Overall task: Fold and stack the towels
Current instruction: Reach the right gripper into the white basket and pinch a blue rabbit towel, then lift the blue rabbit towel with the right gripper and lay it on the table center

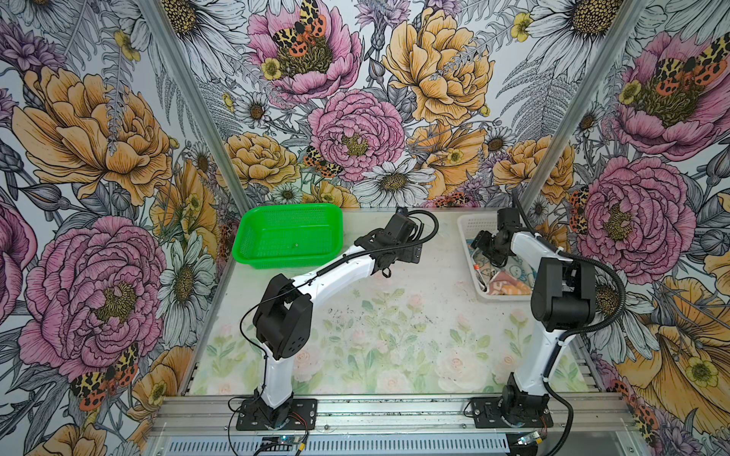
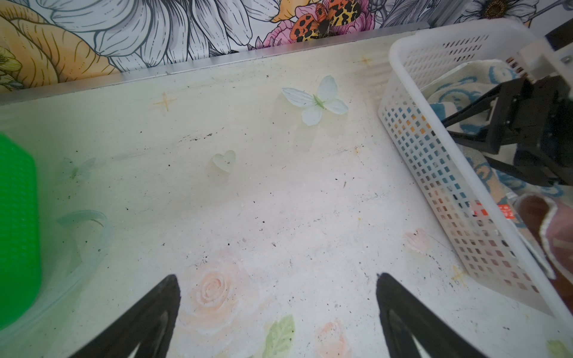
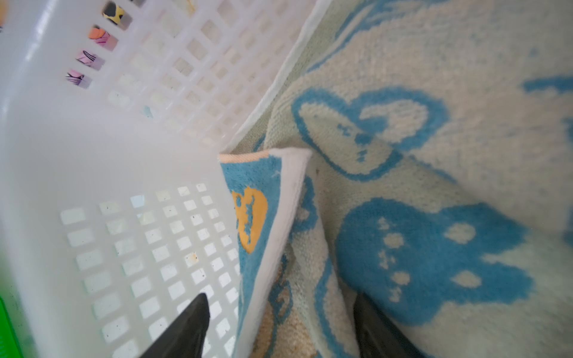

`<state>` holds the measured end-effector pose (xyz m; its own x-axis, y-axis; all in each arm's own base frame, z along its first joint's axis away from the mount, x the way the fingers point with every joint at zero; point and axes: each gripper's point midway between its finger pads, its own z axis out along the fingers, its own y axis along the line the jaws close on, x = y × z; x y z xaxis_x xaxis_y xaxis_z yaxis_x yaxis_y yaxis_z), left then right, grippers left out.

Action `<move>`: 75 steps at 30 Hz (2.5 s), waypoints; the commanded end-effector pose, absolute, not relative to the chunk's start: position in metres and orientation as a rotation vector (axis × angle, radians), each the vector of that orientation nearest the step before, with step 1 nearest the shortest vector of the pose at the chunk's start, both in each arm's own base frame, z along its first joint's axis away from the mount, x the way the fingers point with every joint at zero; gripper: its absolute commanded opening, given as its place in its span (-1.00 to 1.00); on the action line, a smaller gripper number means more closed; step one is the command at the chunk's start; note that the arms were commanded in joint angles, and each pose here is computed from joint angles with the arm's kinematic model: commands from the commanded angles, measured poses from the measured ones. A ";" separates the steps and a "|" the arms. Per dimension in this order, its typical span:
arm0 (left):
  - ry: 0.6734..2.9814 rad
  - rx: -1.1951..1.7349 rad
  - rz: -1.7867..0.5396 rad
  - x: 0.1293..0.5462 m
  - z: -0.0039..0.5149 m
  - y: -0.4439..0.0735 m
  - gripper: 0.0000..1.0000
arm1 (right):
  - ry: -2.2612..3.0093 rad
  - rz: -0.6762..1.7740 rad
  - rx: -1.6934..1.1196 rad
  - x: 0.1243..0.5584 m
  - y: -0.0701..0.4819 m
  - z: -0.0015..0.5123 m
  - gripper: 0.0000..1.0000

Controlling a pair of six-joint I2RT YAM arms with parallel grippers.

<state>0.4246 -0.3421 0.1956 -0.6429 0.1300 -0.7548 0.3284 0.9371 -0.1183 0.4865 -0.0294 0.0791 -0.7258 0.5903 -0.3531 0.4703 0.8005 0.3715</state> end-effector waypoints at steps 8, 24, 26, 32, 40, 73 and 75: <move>2.272 0.349 -0.379 0.430 0.198 -0.354 0.98 | 2.428 0.296 0.703 0.490 -0.037 0.130 0.51; 2.291 0.329 -0.395 0.432 0.193 -0.352 0.98 | 2.503 0.307 0.689 0.512 -0.023 0.090 -0.41; 2.281 0.320 -0.391 0.430 0.199 -0.348 0.98 | 2.485 0.318 0.684 0.513 -0.021 0.100 -0.77; 2.255 0.296 -0.374 0.424 0.217 -0.329 0.98 | 2.392 0.315 0.621 0.499 -0.014 0.168 -1.00; 2.201 0.238 -0.401 0.412 0.252 -0.305 0.98 | 2.226 0.389 0.414 0.469 0.046 0.294 -1.00; 2.100 -0.100 -0.469 0.369 0.275 -0.178 0.98 | 2.403 0.598 0.073 0.477 0.217 0.263 -1.00; 2.130 -0.082 -0.489 0.370 0.264 -0.187 0.98 | 2.467 0.557 0.118 0.466 0.200 0.222 -1.00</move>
<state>0.3696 -0.1713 0.2753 -0.5431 -0.2424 -0.8039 0.0905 0.9350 -0.3430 0.4763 0.2221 0.2250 -0.8404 0.2000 -0.5037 -0.0569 0.8917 0.4490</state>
